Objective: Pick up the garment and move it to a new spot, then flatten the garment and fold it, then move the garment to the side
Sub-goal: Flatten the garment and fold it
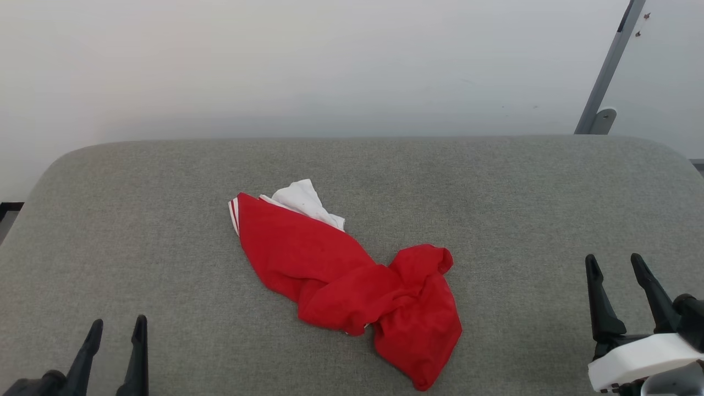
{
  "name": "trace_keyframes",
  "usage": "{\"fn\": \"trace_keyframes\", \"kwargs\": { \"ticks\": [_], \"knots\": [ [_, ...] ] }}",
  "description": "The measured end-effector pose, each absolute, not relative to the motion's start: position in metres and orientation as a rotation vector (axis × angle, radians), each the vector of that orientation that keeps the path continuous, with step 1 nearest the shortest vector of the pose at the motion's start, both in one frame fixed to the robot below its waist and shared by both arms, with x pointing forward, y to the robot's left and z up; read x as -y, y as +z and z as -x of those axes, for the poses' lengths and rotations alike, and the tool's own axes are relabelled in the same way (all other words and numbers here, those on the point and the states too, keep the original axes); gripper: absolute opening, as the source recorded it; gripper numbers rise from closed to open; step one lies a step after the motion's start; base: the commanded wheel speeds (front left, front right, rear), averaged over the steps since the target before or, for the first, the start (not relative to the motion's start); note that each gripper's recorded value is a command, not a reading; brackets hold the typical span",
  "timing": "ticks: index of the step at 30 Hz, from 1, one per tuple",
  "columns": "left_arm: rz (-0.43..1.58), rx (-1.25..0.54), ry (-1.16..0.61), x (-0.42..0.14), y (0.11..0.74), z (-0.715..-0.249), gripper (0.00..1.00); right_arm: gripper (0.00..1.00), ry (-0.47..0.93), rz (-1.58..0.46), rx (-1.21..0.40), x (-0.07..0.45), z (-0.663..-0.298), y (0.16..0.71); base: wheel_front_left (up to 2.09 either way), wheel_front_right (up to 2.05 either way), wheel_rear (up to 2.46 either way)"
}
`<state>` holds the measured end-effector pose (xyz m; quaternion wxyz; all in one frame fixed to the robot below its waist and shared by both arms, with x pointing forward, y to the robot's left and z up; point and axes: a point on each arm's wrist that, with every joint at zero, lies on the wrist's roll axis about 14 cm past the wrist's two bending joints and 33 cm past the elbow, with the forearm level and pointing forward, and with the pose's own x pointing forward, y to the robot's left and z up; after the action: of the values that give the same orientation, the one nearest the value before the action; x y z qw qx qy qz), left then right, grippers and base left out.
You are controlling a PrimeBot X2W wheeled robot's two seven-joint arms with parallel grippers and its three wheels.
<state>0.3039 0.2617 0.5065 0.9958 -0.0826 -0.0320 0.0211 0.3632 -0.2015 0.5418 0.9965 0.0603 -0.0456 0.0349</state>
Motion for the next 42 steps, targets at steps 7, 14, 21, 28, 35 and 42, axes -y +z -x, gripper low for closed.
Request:
{"fn": "trace_keyframes", "kwargs": {
  "ticks": [7,14,21,28,35,42],
  "knots": [
    [0.158,0.064,0.031,-0.256,0.504,-0.303,1.00,1.00,0.066,-0.125,0.093,0.202,-0.360,0.542,0.00,0.00,0.00],
    [0.164,0.069,0.031,-0.254,0.505,-0.302,1.00,1.00,0.072,-0.126,0.087,0.199,-0.359,0.543,0.00,0.00,0.00],
    [0.177,0.071,0.031,-0.251,0.505,-0.298,1.00,1.00,0.136,-0.137,0.032,0.179,-0.363,0.536,0.00,0.00,0.00],
    [0.189,0.080,0.052,-0.255,0.506,-0.293,1.00,1.00,0.319,-0.113,-0.166,0.127,-0.379,0.508,0.00,0.00,0.00],
    [0.191,0.079,0.066,-0.255,0.506,-0.288,1.00,1.00,0.492,-0.022,-0.417,0.080,-0.392,0.466,0.00,0.00,0.00],
    [0.197,0.081,0.093,-0.259,0.508,-0.290,1.00,1.00,0.598,0.084,-0.649,0.051,-0.404,0.423,0.00,0.00,0.00]
  ]
}}
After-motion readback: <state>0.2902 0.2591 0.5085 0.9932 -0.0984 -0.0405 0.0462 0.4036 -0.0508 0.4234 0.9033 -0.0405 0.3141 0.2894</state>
